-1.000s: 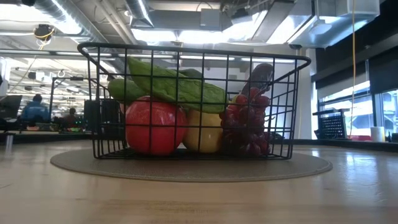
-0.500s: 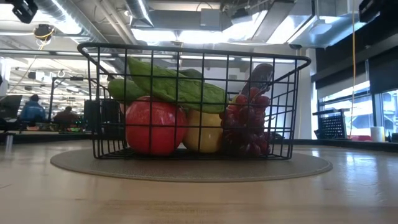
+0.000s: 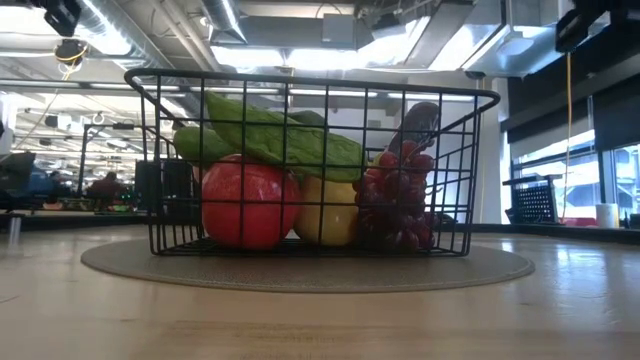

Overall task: Build produce basket
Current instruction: Return to Home Position

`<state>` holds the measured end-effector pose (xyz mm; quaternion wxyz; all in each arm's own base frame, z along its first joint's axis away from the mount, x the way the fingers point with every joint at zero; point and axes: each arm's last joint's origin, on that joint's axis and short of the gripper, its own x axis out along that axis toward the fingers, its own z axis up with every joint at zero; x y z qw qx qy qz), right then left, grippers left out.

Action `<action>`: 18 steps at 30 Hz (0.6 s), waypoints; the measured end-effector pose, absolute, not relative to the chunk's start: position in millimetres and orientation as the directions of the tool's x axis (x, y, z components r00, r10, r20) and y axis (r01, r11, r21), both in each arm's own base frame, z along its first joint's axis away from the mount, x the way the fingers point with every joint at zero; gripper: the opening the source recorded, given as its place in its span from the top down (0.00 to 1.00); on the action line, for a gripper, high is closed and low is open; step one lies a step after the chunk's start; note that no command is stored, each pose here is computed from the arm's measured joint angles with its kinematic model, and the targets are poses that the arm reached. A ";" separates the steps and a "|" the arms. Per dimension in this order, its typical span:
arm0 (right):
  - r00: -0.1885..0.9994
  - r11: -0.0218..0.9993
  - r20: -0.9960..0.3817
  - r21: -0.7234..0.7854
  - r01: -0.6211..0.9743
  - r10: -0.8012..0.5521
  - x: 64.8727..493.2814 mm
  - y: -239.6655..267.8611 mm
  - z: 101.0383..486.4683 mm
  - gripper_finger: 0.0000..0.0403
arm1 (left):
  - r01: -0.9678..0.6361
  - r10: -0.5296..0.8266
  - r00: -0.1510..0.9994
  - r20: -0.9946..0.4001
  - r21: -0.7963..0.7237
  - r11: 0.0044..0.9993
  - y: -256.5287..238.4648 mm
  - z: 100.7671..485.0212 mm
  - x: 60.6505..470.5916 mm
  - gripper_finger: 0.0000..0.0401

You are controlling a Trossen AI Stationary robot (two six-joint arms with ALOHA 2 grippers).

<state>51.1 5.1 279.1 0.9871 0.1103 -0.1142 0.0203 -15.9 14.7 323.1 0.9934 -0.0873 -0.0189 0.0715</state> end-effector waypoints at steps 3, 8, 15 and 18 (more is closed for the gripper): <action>0.969 0.975 0.245 0.211 -0.068 0.015 62.8 7.5 262.6 1.00 | -0.130 0.136 0.990 0.030 -0.157 0.979 11.3 314.9 -2.5 1.00; 0.951 0.976 0.303 0.184 -0.117 0.057 78.6 12.0 234.2 1.00 | -0.132 0.137 0.990 0.021 -0.154 0.979 6.4 297.2 18.5 1.00; 0.952 0.982 0.300 0.152 -0.113 0.063 91.8 14.8 194.6 1.00 | -0.139 0.143 0.990 0.015 -0.152 0.979 -0.6 264.1 48.7 1.00; 0.960 0.986 0.271 0.129 -0.102 0.064 92.6 14.9 192.0 1.00 | -0.142 0.143 0.990 -0.008 -0.143 0.979 -3.4 244.9 60.8 1.00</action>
